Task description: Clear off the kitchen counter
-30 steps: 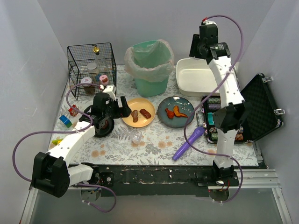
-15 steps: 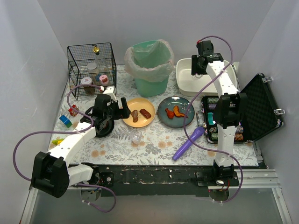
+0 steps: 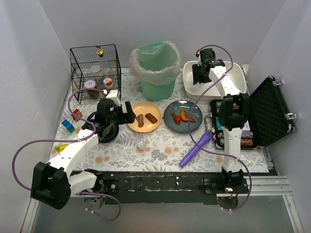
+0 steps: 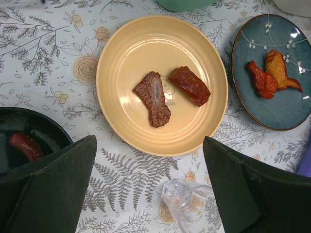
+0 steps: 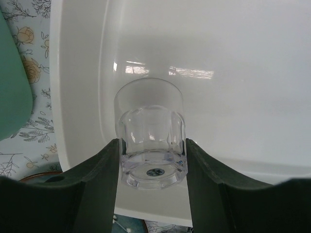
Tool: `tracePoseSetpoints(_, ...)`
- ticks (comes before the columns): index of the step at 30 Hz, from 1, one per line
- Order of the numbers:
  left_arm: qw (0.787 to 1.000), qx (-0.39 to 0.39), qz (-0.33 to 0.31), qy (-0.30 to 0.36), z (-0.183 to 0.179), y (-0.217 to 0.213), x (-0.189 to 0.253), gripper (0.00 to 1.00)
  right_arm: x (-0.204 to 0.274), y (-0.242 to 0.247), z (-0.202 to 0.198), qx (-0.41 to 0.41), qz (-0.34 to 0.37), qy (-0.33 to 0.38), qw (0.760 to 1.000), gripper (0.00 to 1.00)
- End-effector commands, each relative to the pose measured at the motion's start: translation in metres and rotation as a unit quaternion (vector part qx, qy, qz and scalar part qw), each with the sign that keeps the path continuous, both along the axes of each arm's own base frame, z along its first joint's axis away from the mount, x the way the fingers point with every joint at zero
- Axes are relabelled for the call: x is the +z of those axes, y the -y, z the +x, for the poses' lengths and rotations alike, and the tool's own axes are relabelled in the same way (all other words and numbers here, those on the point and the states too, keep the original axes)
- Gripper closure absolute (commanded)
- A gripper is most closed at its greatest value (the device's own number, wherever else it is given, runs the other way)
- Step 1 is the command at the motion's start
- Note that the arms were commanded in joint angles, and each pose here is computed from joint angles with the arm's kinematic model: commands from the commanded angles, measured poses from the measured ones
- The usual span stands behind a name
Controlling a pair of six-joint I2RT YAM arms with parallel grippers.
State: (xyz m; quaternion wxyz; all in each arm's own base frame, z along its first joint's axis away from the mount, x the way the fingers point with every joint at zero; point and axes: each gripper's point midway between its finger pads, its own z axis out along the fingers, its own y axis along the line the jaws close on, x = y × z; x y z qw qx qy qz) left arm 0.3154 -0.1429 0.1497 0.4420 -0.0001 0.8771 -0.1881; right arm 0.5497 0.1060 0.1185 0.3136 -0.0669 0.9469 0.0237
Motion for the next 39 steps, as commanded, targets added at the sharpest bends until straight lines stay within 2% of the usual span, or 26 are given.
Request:
tracePoseSetpoints(1, 1.0, 0.003, 0.002, 0.026, 0.001, -0.003, 0.011, 0.09, 0.003, -0.01, 0.006, 0.028, 0.0, 0.015, 1.0, 0.99)
tracePoseSetpoints(7, 1.0, 0.002, 0.004, 0.024, 0.001, -0.003, 0.01, 0.09, -0.013, -0.008, 0.002, 0.044, -0.027, -0.012, 0.999, 0.99)
tracePoseSetpoints(16, 1.0, 0.0, 0.004, 0.023, 0.001, -0.002, 0.009, 0.08, -0.029, -0.013, -0.006, 0.061, -0.029, -0.037, 0.997, 0.98)
tracePoseSetpoints(19, 1.0, -0.001, 0.004, 0.023, 0.001, -0.002, 0.009, 0.08, -0.032, -0.018, -0.006, 0.069, -0.025, -0.039, 0.997, 0.9)
tracePoseSetpoints(25, 1.0, -0.004, 0.004, 0.023, 0.0, -0.001, 0.009, 0.08, -0.036, -0.022, -0.005, 0.073, -0.018, -0.041, 0.996, 0.62)
tracePoseSetpoints(27, 1.0, -0.004, 0.005, 0.022, 0.001, -0.001, 0.008, 0.08, -0.037, -0.024, -0.004, 0.074, -0.015, -0.039, 0.996, 0.56)
tracePoseSetpoints(39, 1.0, -0.007, 0.005, 0.02, 0.001, 0.0, 0.007, 0.08, -0.035, -0.03, 0.005, 0.075, -0.004, -0.021, 0.997, 0.37)
